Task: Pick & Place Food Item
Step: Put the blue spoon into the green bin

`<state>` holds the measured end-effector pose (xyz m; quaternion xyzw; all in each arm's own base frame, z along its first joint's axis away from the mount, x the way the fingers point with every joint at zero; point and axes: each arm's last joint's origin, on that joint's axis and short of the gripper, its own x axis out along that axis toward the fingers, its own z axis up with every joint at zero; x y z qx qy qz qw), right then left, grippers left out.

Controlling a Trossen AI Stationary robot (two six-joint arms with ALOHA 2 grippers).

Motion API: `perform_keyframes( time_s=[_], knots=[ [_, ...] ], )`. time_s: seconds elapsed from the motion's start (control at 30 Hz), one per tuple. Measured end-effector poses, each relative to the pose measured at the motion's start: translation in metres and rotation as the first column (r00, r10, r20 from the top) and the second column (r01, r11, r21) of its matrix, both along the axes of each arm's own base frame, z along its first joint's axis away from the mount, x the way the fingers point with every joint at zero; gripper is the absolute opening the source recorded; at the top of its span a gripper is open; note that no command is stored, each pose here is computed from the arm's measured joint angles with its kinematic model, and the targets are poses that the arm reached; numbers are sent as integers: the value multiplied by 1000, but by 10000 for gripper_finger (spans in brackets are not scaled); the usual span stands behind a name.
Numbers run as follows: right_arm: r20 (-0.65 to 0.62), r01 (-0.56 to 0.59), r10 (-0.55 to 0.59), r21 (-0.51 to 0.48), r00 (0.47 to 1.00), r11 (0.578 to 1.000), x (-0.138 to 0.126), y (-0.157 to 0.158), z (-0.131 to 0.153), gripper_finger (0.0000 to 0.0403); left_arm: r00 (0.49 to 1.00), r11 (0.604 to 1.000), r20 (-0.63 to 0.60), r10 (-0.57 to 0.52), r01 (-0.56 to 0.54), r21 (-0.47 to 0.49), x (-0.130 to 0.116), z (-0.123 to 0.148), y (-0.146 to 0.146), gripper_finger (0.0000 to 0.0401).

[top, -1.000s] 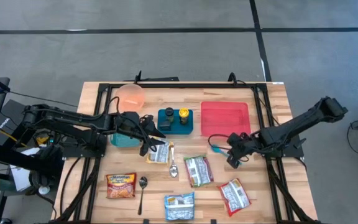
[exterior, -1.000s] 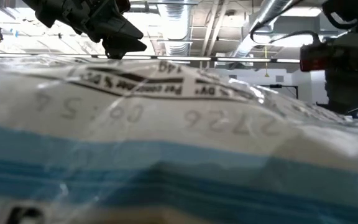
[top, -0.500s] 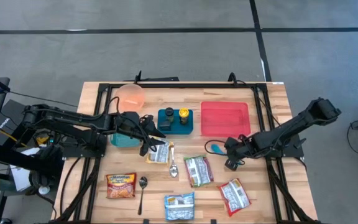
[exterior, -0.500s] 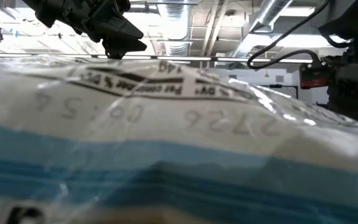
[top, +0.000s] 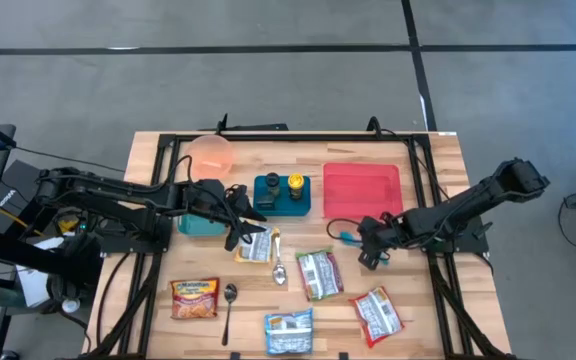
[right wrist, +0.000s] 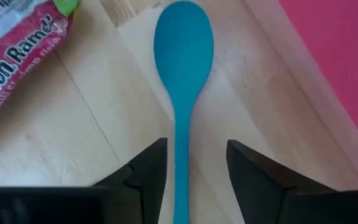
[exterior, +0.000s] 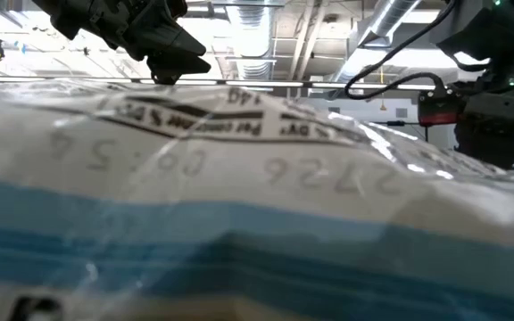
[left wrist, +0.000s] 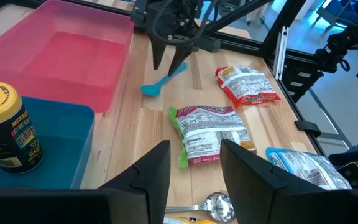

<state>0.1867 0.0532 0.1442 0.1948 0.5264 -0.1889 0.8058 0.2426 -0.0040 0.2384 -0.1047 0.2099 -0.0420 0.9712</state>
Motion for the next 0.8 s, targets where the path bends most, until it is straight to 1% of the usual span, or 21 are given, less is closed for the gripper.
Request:
perform_keyframes(
  time_s=[0.17, 0.37, 0.5, 0.6, 0.67, 0.8],
  knots=[
    [14, -20, 20, -4, 1000, 1000, 2, -1, 1, 149, 1000, 1000, 0, 0, 0, 0, 0, 0, 0, 135],
    [-2, -22, 22, -9, 1000, 1000, 2, -1, -2, 136, 1000, 1000, 0, 0, 0, 0, 0, 0, 0, 135],
    [-30, -35, 35, -13, 999, 999, 7, 3, -11, 135, 1000, 1000, 0, 0, 0, 0, 0, 0, 0, 135],
    [-80, -54, 52, -18, 995, 998, 10, 6, -19, 136, 1000, 1000, 0, 0, 0, 0, 0, 0, 0, 135],
    [-99, -58, 55, -26, 994, 998, 13, 8, -18, 136, 1000, 1000, 1, 0, 0, 0, 0, 0, 0, 135],
    [-100, -75, 72, -28, 992, 997, 17, 10, -13, 132, 1000, 1000, 0, 0, 0, 0, 0, 0, 0, 135]
  ],
)
